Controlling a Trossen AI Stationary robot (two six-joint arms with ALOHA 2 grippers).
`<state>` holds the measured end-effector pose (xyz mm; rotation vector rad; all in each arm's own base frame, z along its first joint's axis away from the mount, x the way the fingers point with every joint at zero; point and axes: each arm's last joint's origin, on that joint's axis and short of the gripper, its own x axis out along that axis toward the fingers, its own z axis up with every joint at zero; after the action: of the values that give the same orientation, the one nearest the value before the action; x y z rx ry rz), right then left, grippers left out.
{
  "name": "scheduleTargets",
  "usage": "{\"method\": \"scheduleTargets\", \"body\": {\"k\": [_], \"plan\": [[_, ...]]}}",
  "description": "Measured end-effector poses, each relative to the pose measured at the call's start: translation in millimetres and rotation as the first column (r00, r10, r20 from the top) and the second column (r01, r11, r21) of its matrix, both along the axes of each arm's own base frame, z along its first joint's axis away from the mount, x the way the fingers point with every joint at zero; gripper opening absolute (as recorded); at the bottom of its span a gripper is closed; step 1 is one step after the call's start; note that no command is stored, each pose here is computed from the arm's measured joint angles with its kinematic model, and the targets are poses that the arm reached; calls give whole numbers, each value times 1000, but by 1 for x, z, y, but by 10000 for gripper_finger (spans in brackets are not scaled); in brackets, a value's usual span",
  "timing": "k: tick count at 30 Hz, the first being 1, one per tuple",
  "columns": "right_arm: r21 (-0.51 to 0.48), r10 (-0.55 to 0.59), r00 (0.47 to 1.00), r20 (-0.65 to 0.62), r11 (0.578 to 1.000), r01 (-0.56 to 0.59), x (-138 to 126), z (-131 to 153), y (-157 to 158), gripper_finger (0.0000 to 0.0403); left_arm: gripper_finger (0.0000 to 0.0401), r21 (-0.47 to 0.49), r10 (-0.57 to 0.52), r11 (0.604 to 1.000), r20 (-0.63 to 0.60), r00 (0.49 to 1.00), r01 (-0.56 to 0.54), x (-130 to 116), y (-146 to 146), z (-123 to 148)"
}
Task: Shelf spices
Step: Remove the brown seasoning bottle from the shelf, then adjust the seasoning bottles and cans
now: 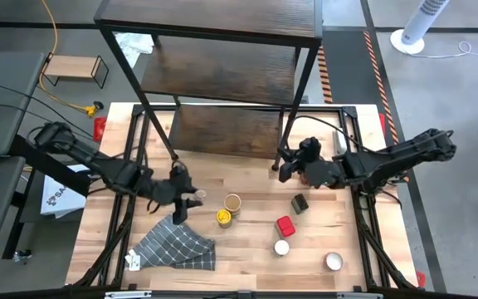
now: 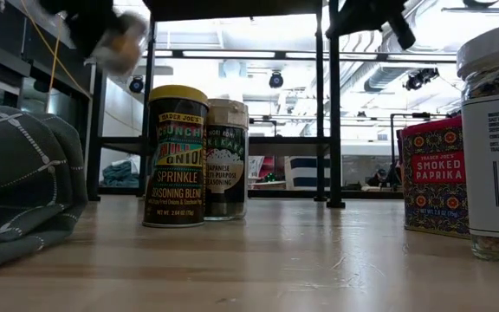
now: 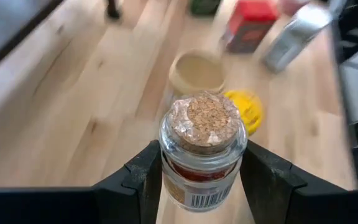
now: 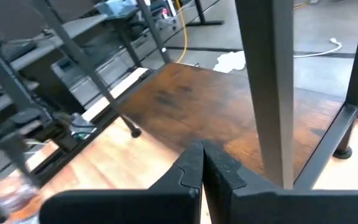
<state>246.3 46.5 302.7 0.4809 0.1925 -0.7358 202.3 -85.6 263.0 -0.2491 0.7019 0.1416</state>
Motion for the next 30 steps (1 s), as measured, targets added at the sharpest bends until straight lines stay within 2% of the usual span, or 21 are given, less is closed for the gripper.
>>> {"method": "scheduleTargets", "body": {"k": [5, 9, 13, 19, 21, 26, 30], "plan": [[20, 63, 998, 1, 998, -63, -3, 1, 11, 0, 167, -46, 112, 993, 32, 993, -111, -17, -14, -43], [49, 65, 998, 19, 997, -66, -5, 0, 14, 0, 167, -73, 179, 982, 106, 978, -172, -26, -15, -73], [62, 67, 997, 26, 996, -69, -5, 0, 15, 0, 167, -17, 202, 979, 87, 976, -201, -34, -7, -96], [88, 104, 994, 23, 990, -106, -4, 0, 16, 0, 168, 71, 207, 975, 58, 977, -211, -40, 3, -113], [89, 105, 994, 26, 990, -107, -4, 0, 16, 0, 195, 81, 222, 971, 65, 973, -227, -39, 5, -115], [91, 103, 994, 35, 990, -106, -3, 1, 16, 0, 296, 89, 245, 964, 59, 968, -250, -39, 10, -117], [90, 104, 994, 35, 990, -107, -3, 1, 16, 0, 319, 59, 231, 971, 40, 972, -233, -38, 11, -117]]}}
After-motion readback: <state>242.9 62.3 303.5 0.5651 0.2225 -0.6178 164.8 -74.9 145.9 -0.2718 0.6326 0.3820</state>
